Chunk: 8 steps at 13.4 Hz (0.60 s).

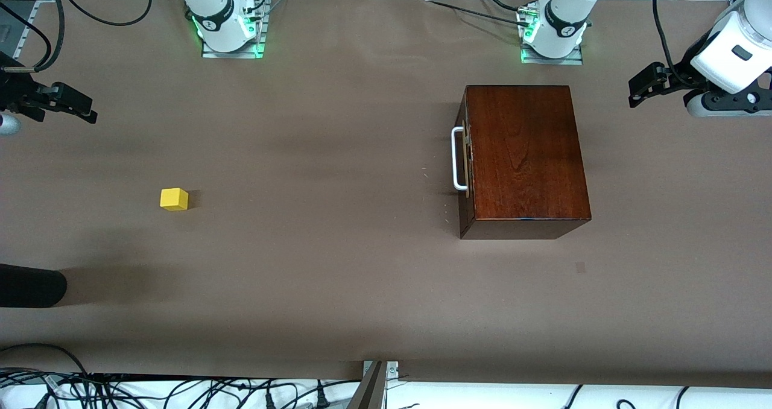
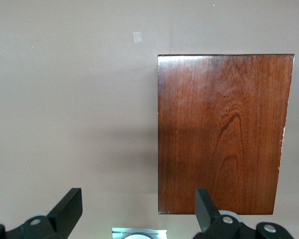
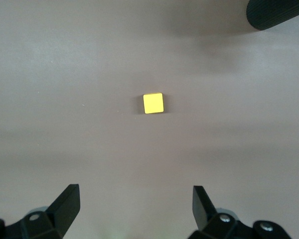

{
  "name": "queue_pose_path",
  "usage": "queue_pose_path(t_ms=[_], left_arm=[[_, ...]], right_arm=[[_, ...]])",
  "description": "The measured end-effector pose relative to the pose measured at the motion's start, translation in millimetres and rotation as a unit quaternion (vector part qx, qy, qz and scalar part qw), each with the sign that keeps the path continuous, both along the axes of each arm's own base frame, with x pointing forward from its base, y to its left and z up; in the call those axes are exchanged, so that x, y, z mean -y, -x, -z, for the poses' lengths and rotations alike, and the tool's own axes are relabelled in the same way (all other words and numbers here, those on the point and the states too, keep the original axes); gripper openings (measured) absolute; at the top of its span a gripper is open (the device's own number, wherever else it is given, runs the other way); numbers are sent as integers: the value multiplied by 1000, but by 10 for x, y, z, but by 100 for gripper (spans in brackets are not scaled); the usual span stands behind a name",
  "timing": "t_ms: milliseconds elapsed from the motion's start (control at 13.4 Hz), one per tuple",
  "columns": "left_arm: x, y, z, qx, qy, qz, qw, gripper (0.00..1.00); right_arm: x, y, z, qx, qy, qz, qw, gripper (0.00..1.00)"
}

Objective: Open drawer, take yellow block, close drawer

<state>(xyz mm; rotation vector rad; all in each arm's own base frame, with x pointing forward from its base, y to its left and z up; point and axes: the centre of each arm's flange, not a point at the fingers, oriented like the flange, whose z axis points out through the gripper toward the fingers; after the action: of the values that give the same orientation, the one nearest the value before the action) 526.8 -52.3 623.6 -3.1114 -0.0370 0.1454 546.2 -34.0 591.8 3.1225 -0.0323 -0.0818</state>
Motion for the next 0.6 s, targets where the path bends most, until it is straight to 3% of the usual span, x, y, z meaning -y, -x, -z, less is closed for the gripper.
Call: queue_pose_path(t_ms=[597], left_arm=[[-53, -65, 33, 9, 1, -5, 1000, 100]], right_arm=[[-1, 0, 0, 0, 0, 0, 1000, 100]])
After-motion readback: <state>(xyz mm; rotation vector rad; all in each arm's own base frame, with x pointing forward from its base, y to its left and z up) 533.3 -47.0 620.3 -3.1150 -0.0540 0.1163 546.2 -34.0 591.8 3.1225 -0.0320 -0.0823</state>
